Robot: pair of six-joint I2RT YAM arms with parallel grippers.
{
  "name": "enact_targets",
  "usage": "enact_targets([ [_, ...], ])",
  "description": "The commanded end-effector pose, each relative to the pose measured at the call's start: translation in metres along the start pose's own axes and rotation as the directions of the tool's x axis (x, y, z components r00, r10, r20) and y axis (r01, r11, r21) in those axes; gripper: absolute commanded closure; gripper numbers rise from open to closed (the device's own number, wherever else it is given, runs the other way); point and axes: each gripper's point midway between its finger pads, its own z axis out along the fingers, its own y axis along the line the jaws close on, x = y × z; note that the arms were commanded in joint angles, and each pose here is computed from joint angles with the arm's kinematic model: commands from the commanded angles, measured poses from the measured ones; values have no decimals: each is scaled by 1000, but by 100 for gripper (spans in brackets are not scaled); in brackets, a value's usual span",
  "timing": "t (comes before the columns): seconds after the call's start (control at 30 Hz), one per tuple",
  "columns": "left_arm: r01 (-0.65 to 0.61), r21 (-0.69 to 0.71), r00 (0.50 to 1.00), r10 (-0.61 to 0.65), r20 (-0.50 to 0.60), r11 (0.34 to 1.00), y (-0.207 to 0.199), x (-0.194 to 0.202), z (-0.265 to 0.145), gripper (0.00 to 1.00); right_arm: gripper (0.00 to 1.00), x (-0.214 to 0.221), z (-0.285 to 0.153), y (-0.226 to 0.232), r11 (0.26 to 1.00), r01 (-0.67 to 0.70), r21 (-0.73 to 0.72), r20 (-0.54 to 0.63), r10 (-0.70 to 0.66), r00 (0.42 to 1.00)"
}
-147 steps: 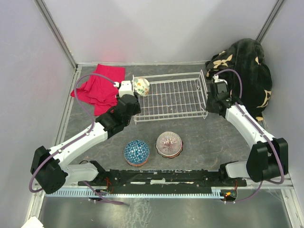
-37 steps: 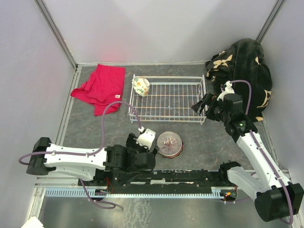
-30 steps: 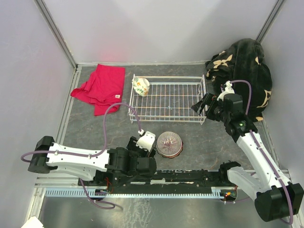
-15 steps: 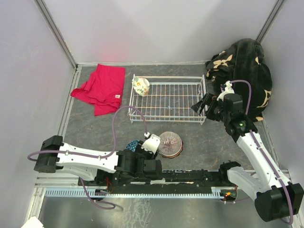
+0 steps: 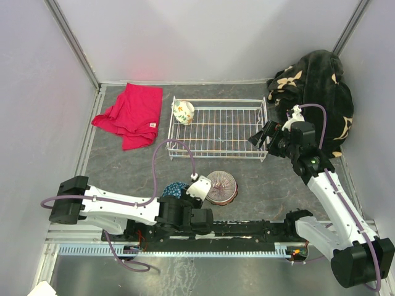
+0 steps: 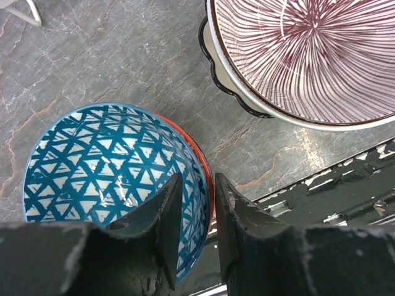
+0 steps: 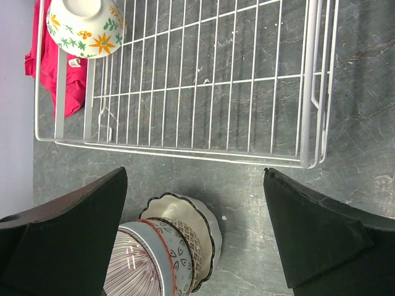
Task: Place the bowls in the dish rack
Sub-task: Pick up the bowl from the center of the board.
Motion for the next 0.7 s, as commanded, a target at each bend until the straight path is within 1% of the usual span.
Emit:
enact_targets([
  [0.0, 88, 35, 995, -90, 53, 996, -12, -23, -9, 67, 1, -17, -6, 14, 999, 18, -34, 45, -17, 999],
  [0.23, 90, 48, 994, -93, 57, 995, -16, -30, -12, 72, 1, -16, -4, 13, 999, 18, -33, 41, -17, 999],
  [0.37, 91, 48, 994, -93, 60, 995, -16, -31, -13, 79, 1, -16, -4, 14, 999, 17, -37, 40, -15, 999],
  [0.57, 94, 34, 993, -96, 63, 995, -11, -29, -13, 80, 1, -16, -4, 14, 999, 18, -39, 38, -16, 999],
  [0.6, 96, 33, 993, -98, 64, 995, -10, -30, -13, 84, 1, -16, -3, 14, 999, 18, -39, 38, -16, 999],
  [0.67, 103, 36, 992, -105, 73, 994, -9, -33, -15, 96, 1, -16, -3, 14, 999, 17, -40, 38, -16, 999],
])
